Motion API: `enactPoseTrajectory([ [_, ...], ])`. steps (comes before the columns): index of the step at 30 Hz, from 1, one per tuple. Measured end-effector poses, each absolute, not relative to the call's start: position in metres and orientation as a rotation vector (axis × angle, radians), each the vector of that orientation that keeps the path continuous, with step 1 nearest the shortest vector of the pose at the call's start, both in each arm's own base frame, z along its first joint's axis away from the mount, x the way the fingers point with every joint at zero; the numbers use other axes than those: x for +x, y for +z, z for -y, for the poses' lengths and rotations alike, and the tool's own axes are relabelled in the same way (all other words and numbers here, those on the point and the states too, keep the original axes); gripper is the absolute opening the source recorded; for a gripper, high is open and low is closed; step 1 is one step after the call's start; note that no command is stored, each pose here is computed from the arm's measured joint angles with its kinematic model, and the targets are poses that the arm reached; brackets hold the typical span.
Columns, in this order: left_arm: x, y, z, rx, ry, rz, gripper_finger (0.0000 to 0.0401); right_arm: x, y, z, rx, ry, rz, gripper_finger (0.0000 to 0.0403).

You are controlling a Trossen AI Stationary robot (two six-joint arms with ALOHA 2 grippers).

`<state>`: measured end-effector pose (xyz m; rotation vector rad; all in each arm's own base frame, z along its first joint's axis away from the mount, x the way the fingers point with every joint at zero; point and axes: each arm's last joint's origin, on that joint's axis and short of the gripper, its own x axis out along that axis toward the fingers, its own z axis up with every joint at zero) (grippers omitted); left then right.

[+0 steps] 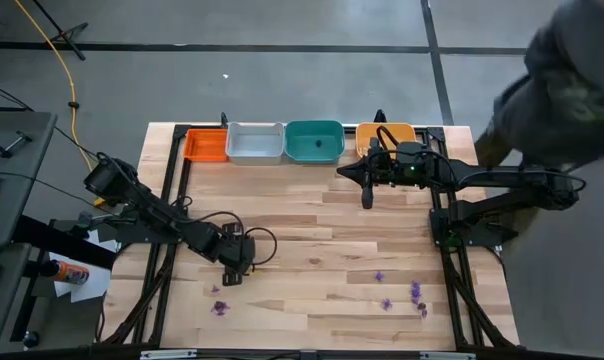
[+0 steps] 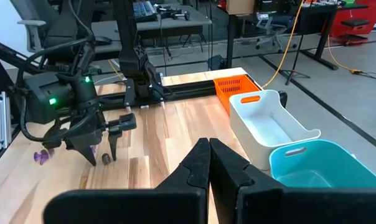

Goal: Sort Halloween decoration
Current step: Put the black skull into the green bin

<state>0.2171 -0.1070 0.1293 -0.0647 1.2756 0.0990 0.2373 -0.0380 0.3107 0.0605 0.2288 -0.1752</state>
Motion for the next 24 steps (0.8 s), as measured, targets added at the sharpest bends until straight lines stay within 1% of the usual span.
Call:
enactPoseTrajectory([
  [4,0.2170,0.1292,0.1069,-0.064,0.098,-1.275,0.0187,0.2373,0.3107,0.0380,0.060,-0.175,-0.229,0.0000],
  [12,0.2163,0.1287,0.1072,-0.070,0.096,-1.286,0.0100,0.2373,0.3107,0.0380,0.060,-0.175,-0.229,0.0000],
  [16,0.2161,0.1284,0.1070,-0.069,0.100,-1.288,0.0068,0.2373,0.3107,0.0380,0.060,-0.174,-0.229,0.0000],
  [19,0.2159,0.1284,0.1067,-0.069,0.101,-1.290,0.0055,0.2373,0.3107,0.0380,0.061,-0.172,-0.229,0.0000],
  [24,0.2170,0.1306,0.1065,-0.098,0.080,-1.297,0.0055,0.2373,0.3107,0.0379,0.061,-0.170,-0.229,0.0000],
])
